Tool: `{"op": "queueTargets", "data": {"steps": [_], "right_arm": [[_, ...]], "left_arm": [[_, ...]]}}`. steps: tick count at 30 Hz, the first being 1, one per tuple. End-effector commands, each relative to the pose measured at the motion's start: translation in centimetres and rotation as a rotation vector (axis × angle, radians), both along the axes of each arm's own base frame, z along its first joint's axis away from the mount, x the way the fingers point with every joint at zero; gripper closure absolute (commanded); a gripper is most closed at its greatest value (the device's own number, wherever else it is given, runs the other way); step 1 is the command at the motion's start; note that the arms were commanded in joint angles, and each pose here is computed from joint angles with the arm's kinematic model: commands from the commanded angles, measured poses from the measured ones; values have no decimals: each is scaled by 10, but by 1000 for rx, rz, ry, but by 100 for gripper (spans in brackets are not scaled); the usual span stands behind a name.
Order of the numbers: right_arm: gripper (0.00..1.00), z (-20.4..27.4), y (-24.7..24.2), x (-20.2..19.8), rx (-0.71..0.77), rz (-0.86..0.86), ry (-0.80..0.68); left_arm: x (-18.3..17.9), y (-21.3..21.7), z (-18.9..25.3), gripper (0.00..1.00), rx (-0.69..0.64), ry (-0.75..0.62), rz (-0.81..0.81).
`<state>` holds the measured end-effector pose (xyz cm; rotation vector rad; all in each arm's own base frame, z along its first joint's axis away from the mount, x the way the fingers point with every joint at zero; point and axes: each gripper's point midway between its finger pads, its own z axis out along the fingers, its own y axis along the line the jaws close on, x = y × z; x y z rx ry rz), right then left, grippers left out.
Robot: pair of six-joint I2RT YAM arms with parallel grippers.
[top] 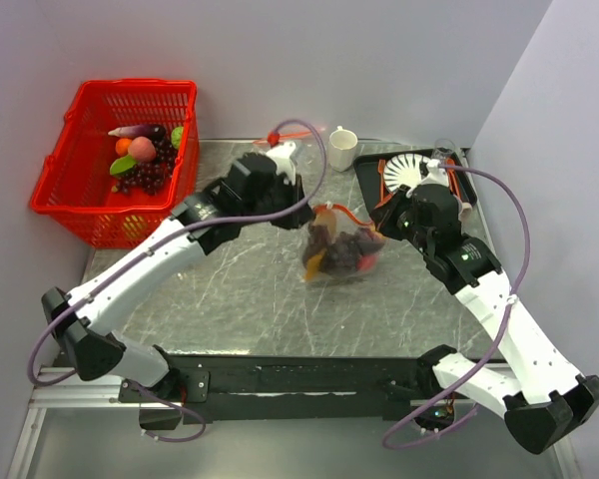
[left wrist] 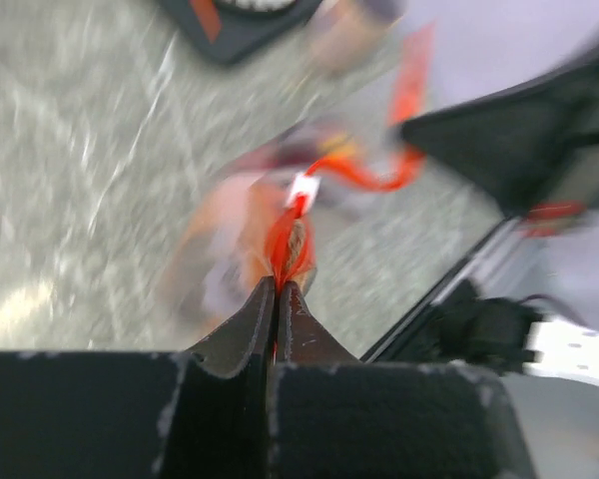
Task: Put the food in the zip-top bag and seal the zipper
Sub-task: Adjust the zipper food storage bag at the center of the board.
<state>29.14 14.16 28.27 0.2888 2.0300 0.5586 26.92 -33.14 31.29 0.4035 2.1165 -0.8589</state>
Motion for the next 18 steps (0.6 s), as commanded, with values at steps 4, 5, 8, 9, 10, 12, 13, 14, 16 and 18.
{"op": "queueTargets", "data": {"steps": [4,5,8,9,10,12,13,14,16,18], "right_arm": [[100,-10,19,3,31,100,-10],[100,-7,27,0,55,137,-11],[100,6,37,-1,101,184,-42],[100,12,38,-2,109,190,-55],[100,14,39,-1,114,190,-58],[100,15,41,0,108,199,-52],[100,12,40,1,101,194,-42],[100,7,38,1,90,189,-26],[100,-2,37,3,75,177,-5],[100,-6,36,3,74,171,-4]], "left_arm": [[-8,-2,75,99,-206,-131,-85],[-12,-6,64,99,-237,-84,-115],[3,-3,-24,99,-261,69,-83],[6,2,-84,99,-192,175,-42],[12,6,-109,99,-159,211,-10],[20,18,-163,99,-35,277,76],[20,20,-172,99,-19,292,84],[21,23,-178,99,-2,298,100],[28,28,-176,99,21,277,133],[31,29,-157,99,29,243,135]]}}
